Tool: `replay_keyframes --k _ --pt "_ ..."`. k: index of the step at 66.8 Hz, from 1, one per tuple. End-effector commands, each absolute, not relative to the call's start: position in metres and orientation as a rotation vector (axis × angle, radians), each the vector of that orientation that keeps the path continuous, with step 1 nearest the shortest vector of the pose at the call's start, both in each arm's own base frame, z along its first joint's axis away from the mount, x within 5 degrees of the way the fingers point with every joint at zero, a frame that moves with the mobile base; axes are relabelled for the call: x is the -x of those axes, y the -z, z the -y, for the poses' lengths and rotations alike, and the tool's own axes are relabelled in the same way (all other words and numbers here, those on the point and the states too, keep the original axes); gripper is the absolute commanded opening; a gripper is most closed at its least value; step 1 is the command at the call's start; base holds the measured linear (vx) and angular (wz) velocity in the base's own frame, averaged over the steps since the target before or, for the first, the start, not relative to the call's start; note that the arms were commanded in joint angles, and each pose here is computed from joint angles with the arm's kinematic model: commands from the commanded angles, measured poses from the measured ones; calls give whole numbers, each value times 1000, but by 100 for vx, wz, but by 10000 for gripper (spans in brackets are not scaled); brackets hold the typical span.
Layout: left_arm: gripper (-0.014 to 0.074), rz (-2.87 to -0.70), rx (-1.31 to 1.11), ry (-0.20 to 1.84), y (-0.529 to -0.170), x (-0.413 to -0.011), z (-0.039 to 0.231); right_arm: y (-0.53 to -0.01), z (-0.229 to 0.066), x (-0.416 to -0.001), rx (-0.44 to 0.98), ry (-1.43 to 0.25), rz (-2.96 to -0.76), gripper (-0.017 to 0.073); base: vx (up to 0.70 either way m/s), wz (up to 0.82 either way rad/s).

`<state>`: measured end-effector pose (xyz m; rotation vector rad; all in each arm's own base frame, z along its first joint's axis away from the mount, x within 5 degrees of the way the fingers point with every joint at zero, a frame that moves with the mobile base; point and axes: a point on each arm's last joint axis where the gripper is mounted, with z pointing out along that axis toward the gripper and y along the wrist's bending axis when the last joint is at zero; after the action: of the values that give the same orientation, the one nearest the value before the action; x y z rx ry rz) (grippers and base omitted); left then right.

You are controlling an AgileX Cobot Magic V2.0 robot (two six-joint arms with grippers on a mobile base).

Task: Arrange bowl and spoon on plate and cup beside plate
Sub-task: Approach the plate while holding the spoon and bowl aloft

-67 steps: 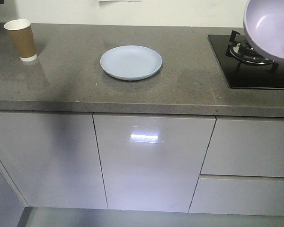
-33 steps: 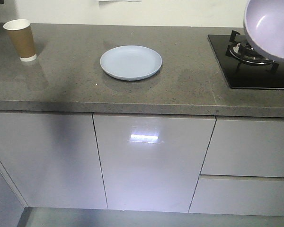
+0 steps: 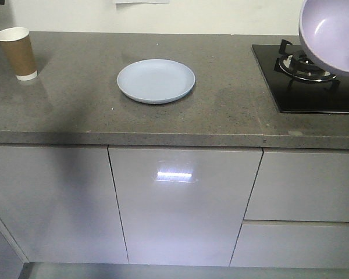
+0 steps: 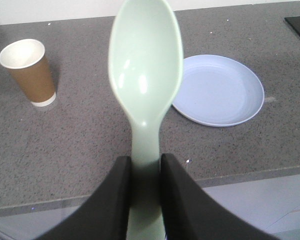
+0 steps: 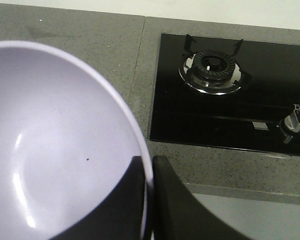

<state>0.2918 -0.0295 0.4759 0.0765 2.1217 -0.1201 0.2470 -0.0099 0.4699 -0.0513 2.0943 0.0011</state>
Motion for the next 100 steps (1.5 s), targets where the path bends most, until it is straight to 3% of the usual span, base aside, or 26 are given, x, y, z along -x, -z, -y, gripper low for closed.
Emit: replay_keyframes --k 1,100 --pt "3 -2001 -70 141 -497 -282 31 -491 11 -239 47 17 -1965 -10 10 -8" --pt "3 -2001 -70 141 -497 -282 31 -491 11 -239 47 17 -1965 -10 12 -1"
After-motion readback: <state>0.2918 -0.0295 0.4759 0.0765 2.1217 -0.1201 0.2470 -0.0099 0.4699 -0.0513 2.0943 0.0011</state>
